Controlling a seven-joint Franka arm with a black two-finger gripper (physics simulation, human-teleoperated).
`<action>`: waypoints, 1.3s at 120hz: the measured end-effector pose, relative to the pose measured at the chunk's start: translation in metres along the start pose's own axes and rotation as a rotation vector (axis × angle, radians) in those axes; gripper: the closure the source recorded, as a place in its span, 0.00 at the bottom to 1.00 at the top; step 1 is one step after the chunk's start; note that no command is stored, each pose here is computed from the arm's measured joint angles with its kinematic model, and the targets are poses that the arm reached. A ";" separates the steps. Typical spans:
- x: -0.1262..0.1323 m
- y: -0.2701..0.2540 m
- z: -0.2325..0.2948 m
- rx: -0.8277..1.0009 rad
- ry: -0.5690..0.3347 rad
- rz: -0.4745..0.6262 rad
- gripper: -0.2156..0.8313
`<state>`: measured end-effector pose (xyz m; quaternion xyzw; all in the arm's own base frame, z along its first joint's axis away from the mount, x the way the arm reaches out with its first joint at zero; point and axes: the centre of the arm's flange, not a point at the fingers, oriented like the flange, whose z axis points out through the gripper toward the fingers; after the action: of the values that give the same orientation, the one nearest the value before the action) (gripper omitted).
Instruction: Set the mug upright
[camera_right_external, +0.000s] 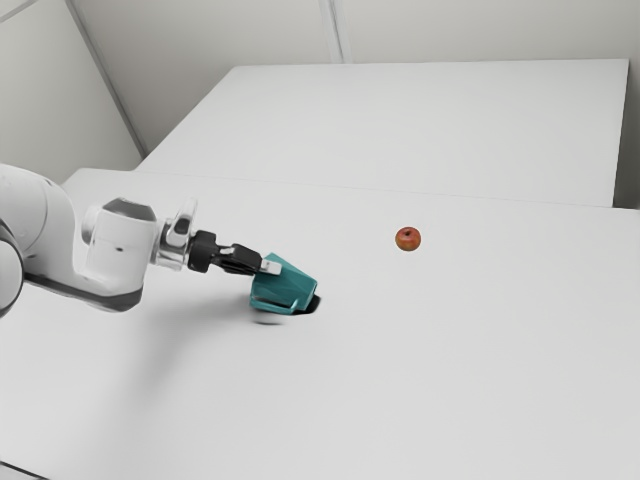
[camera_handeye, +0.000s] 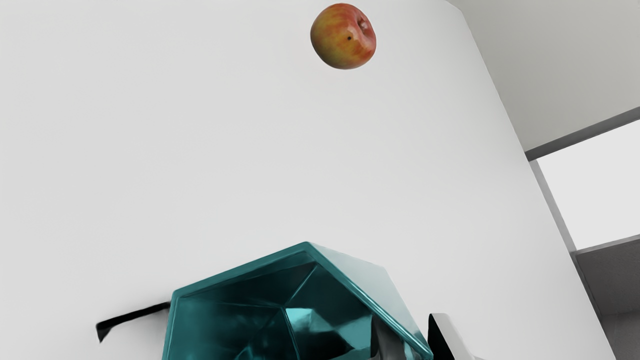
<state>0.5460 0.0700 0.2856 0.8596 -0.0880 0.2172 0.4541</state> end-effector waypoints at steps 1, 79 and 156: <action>0.000 0.000 0.000 0.000 0.000 0.000 0.88; 0.060 0.070 -0.043 0.152 -0.200 0.252 0.96; 0.077 0.159 -0.043 0.636 -0.611 0.391 0.96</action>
<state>0.5462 0.0178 0.4598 0.9477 -0.3065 0.0523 0.0726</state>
